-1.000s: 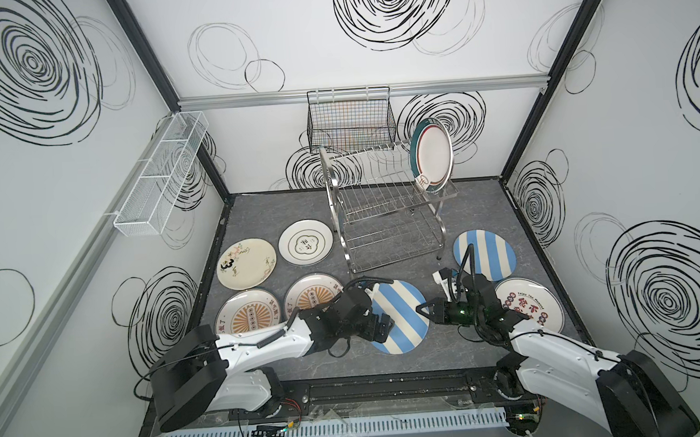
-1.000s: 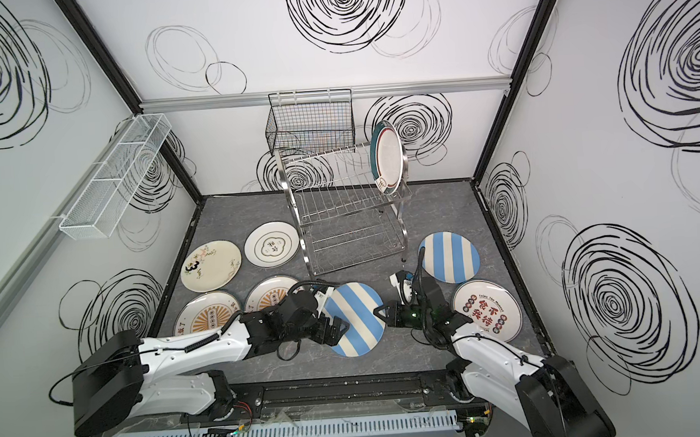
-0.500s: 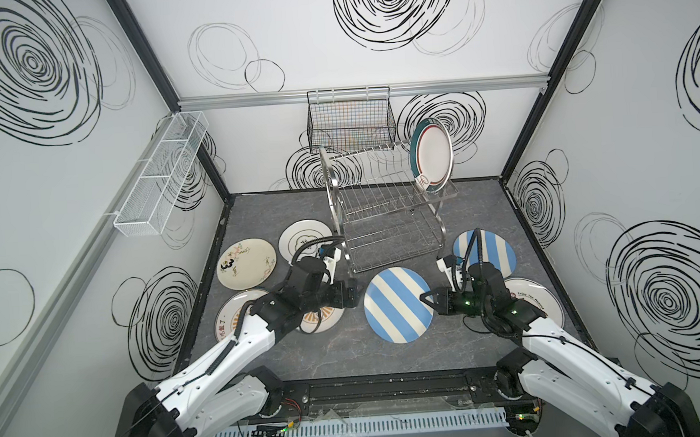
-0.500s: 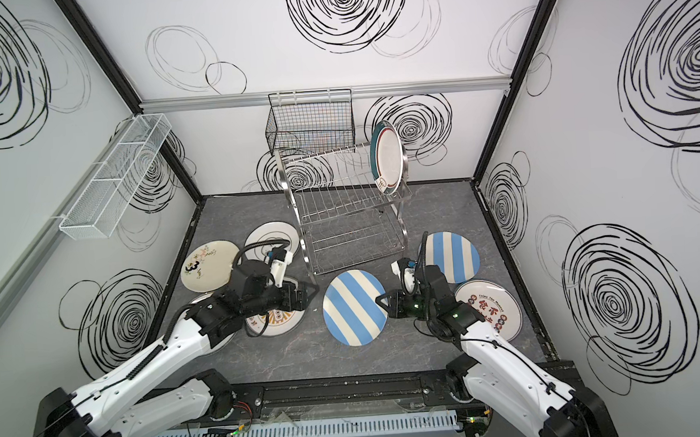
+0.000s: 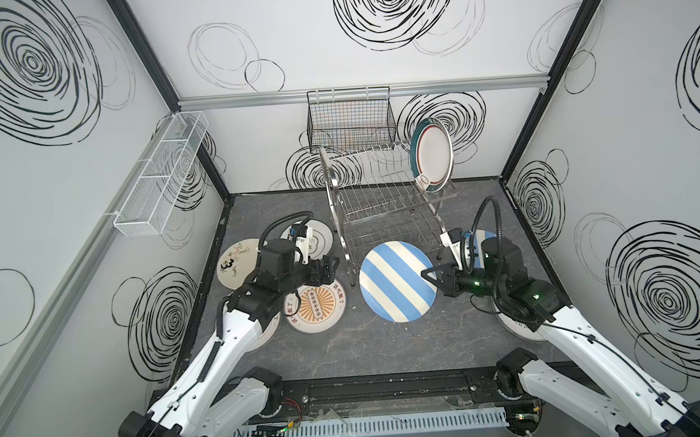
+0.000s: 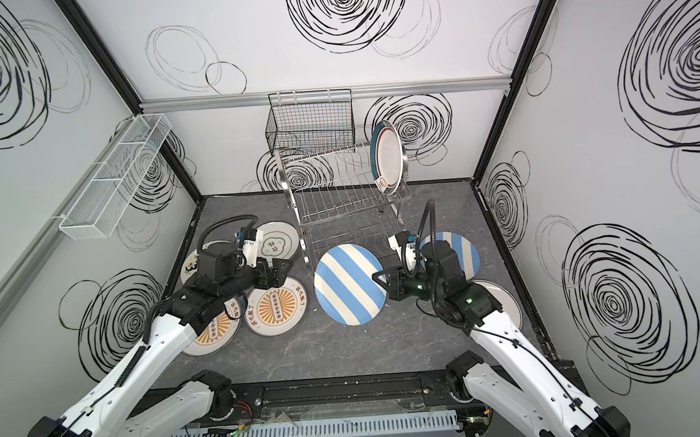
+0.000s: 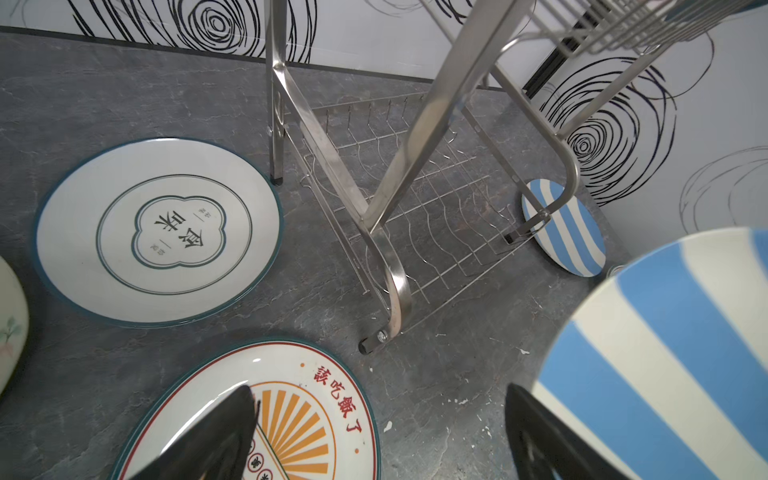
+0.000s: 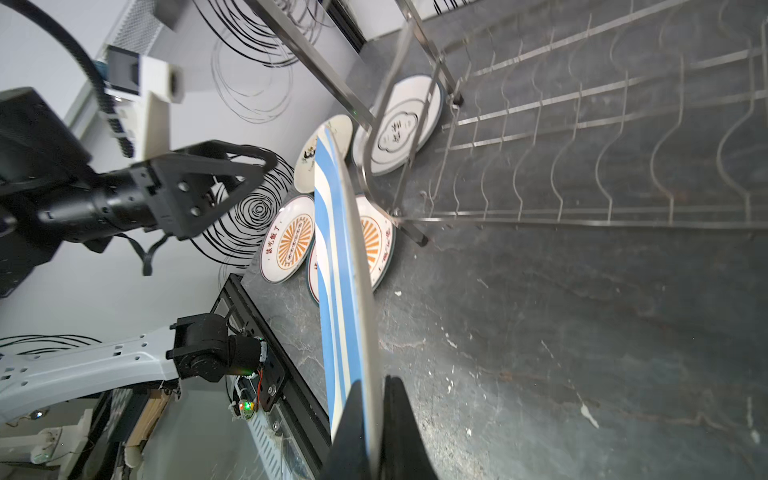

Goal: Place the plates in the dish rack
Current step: 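Lift the striped plate upright with the right gripper while the left arm withdraws, then carry the striped plate to the rack beside the green-rimmed plate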

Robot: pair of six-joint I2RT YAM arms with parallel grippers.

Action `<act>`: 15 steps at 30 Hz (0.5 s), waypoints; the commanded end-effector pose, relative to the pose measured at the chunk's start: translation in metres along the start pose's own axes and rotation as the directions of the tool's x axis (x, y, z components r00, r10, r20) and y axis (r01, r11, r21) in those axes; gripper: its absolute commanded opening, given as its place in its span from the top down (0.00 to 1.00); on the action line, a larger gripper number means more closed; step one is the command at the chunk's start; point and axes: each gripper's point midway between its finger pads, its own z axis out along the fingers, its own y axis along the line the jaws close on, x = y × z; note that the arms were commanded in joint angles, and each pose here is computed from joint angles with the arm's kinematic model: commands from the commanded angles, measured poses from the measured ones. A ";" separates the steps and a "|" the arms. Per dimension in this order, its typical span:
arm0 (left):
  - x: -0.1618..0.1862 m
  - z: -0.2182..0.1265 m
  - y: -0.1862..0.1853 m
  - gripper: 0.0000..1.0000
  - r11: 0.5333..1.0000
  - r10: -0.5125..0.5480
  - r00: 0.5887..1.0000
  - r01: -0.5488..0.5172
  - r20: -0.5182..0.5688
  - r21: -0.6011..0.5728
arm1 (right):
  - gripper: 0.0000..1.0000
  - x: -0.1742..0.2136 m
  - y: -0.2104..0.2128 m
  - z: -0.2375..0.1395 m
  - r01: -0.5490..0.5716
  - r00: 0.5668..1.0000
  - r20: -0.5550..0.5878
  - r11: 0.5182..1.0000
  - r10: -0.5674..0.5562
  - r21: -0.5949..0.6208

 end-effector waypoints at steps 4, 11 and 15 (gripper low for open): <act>-0.019 0.003 0.018 0.04 0.992 0.070 0.994 -0.060 0.089 -0.108 | 1.00 -0.076 0.040 -0.033 0.175 0.972 0.147 0.983 -0.182 0.055; -0.016 0.001 0.004 0.04 0.999 0.035 0.992 -0.034 0.118 -0.012 | 1.00 -0.178 0.057 -0.077 0.174 0.883 0.380 0.945 -0.274 0.278; -0.018 -0.006 -0.002 0.04 0.999 0.033 0.987 -0.037 0.155 0.027 | 1.00 -0.230 0.064 -0.094 0.143 0.810 0.477 0.905 -0.340 0.402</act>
